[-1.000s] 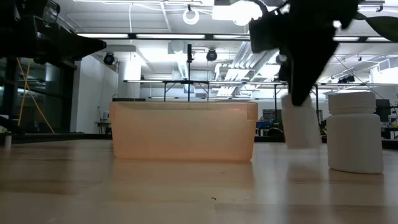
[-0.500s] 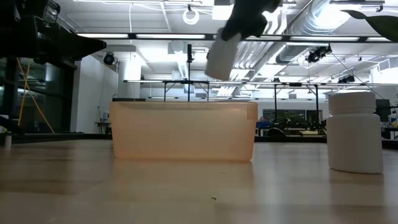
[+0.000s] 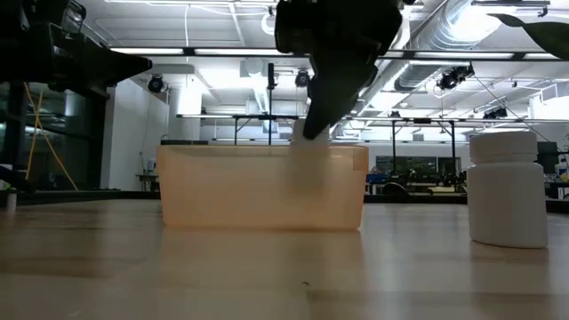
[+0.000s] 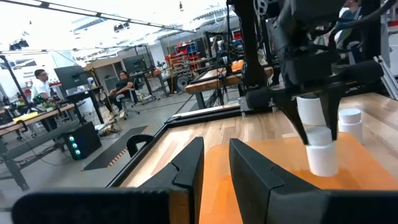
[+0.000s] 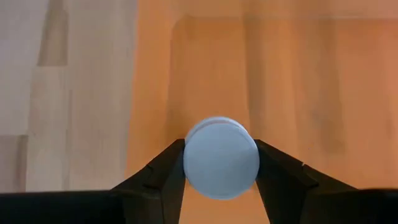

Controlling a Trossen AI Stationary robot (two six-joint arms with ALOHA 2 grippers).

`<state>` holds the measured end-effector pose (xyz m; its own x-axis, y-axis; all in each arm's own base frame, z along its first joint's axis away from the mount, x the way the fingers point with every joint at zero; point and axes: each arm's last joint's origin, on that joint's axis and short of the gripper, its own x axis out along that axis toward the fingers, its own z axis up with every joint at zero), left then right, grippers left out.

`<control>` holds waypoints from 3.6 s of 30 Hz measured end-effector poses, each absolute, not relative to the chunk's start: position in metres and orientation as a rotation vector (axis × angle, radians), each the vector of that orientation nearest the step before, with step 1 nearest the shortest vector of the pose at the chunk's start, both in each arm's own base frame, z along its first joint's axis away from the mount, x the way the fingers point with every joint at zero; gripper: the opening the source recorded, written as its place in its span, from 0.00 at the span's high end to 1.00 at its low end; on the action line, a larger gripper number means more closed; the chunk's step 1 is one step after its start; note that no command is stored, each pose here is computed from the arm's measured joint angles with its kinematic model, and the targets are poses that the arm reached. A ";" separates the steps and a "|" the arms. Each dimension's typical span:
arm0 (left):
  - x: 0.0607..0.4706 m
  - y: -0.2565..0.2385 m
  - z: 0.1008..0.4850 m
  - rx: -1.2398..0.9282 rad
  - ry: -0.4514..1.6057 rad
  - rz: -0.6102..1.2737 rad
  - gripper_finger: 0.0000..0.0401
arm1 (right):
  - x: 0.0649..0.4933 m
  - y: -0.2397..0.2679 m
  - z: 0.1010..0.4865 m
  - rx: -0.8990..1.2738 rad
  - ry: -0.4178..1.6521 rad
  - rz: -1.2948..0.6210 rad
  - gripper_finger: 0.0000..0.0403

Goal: Pick and place pill bottles into a basket
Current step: Put the top white pill bottle into the orange bin, then put the white pill bottle into the orange bin

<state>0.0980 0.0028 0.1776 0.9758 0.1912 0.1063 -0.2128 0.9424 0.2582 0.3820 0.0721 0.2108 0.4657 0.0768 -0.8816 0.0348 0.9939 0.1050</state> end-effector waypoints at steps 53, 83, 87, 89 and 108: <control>0.098 0.004 0.177 0.271 -0.063 0.254 0.72 | 0.337 0.152 0.271 0.315 1.368 -0.133 0.37; 0.098 0.004 0.178 0.294 -0.069 0.260 0.72 | 0.331 0.157 0.213 0.370 1.479 -0.194 0.37; 0.098 0.004 0.178 0.294 -0.069 0.260 0.72 | 0.333 0.159 0.200 0.373 1.544 -0.189 0.37; 0.098 0.004 0.178 0.294 -0.069 0.260 0.72 | 0.333 0.160 0.198 0.378 1.559 -0.185 0.37; 0.098 0.004 0.178 0.294 -0.069 0.259 0.72 | 0.330 0.157 0.198 0.299 1.568 -0.203 0.46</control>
